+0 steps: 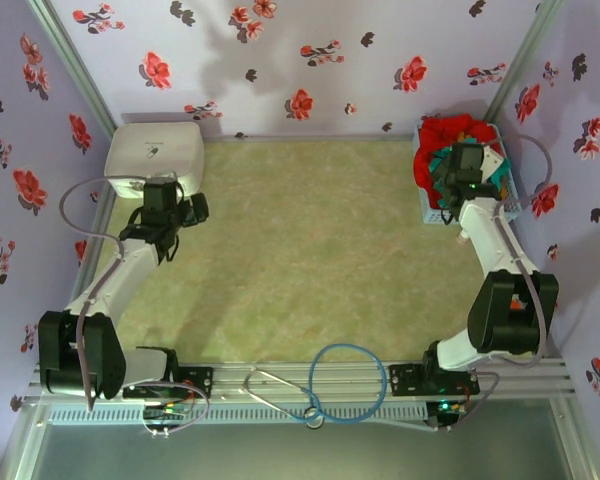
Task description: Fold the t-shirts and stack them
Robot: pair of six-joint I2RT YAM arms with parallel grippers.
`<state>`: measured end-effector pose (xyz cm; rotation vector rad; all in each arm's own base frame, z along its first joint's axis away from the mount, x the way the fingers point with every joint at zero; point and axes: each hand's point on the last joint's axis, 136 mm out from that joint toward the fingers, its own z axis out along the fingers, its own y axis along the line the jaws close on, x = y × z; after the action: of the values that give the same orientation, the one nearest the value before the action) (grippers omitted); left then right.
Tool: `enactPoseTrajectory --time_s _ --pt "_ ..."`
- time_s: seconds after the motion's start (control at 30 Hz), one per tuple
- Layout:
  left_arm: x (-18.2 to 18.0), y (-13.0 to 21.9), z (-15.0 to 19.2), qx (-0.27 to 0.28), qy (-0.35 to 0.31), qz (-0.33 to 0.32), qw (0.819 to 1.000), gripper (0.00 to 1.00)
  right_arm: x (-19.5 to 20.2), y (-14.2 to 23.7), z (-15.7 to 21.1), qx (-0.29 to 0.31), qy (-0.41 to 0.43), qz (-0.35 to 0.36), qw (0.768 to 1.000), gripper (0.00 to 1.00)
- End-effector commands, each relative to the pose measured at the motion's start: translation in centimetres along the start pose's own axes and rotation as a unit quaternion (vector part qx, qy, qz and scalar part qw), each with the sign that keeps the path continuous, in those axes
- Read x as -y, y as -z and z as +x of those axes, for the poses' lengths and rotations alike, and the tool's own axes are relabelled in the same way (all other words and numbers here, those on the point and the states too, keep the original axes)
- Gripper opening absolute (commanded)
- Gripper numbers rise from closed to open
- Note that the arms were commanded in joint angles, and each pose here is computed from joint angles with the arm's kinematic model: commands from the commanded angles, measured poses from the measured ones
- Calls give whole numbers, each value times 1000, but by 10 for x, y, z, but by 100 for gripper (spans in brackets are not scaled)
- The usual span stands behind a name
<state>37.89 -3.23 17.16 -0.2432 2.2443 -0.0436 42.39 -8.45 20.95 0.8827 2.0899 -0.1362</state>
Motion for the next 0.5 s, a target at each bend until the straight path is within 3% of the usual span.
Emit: enactPoseTrajectory --time_s 0.0,0.17,0.47 --pt "8 11 29 -69 15 27 997 86 0 -10 -1 -58 -43 -15 997 96" --pt "16 13 48 -97 27 52 994 70 -10 -53 -1 -106 -53 -5 993 89" --pt "20 23 63 -115 25 70 991 70 -20 -114 14 -151 -66 6 986 83"
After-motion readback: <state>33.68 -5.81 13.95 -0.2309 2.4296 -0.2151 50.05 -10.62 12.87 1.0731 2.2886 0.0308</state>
